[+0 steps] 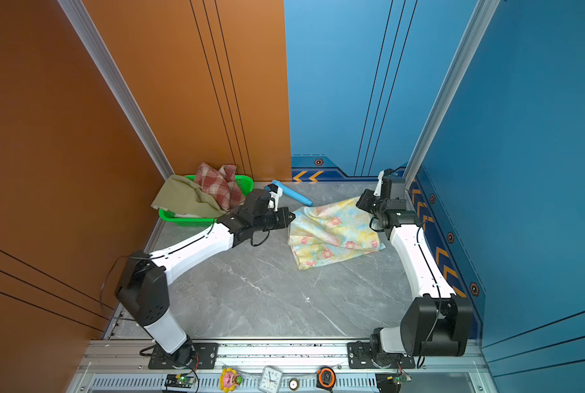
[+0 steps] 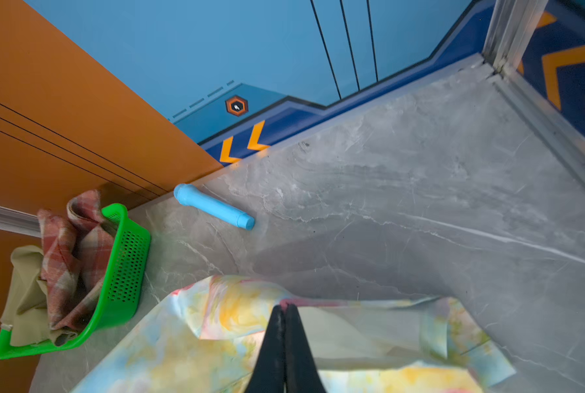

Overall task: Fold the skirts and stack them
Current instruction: 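Lift the floral skirt with both grippers, swing it toward the robot, lay it down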

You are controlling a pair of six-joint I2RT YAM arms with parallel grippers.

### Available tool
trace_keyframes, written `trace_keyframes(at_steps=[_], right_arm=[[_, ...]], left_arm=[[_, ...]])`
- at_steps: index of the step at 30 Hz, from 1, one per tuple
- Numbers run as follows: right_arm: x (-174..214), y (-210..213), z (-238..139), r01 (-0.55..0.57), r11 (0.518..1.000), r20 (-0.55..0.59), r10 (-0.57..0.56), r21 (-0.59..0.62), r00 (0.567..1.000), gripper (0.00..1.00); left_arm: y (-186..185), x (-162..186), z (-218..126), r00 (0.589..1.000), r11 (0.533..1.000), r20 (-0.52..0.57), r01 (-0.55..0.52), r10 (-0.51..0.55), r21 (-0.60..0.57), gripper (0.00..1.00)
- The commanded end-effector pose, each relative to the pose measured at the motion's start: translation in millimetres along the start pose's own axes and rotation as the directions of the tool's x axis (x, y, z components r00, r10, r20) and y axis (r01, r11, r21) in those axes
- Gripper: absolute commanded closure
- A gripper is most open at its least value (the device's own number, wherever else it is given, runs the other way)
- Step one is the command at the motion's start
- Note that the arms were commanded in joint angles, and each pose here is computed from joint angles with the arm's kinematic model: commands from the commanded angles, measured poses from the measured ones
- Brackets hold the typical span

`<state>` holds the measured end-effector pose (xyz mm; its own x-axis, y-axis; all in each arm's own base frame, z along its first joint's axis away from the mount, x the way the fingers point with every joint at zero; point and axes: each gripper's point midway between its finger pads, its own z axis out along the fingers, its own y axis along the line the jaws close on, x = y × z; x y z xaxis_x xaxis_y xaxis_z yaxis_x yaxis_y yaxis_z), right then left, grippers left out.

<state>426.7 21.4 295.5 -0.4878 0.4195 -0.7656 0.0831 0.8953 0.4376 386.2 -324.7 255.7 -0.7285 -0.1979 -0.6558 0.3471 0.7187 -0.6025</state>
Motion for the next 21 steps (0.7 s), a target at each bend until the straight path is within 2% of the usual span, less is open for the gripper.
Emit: trace_keyframes(at_steps=[1, 7, 12, 17, 21], right_arm=[[-38.7, 16.0, -44.1, 0.008, 1.000, 0.123, -0.004, -0.026, 0.992, 1.00], [-61.1, 28.3, -102.0, 0.028, 0.998, 0.236, -0.015, -0.051, 0.972, 1.00], [-64.0, 36.9, -147.8, 0.048, 0.996, 0.299, -0.025, -0.069, 0.954, 1.00], [-65.2, 46.0, -196.0, 0.073, 0.994, 0.362, -0.040, -0.078, 0.931, 1.00], [-69.4, 51.4, -227.9, 0.076, 0.995, 0.393, -0.043, -0.071, 0.919, 1.00]], left_arm=[[-1.8, -13.5, -41.1, 0.996, 0.995, 0.040, -0.074, 0.077, -0.061, 1.00], [-20.0, -25.6, -109.2, 0.979, 0.987, 0.142, -0.136, 0.146, -0.080, 1.00], [-34.0, -17.2, -162.7, 0.954, 0.975, 0.210, -0.198, 0.216, -0.104, 1.00], [-56.7, -4.8, -210.2, 0.916, 0.957, 0.277, -0.272, 0.290, -0.103, 1.00], [-85.0, -4.0, -233.9, 0.878, 0.934, 0.319, -0.346, 0.356, -0.089, 1.00]])
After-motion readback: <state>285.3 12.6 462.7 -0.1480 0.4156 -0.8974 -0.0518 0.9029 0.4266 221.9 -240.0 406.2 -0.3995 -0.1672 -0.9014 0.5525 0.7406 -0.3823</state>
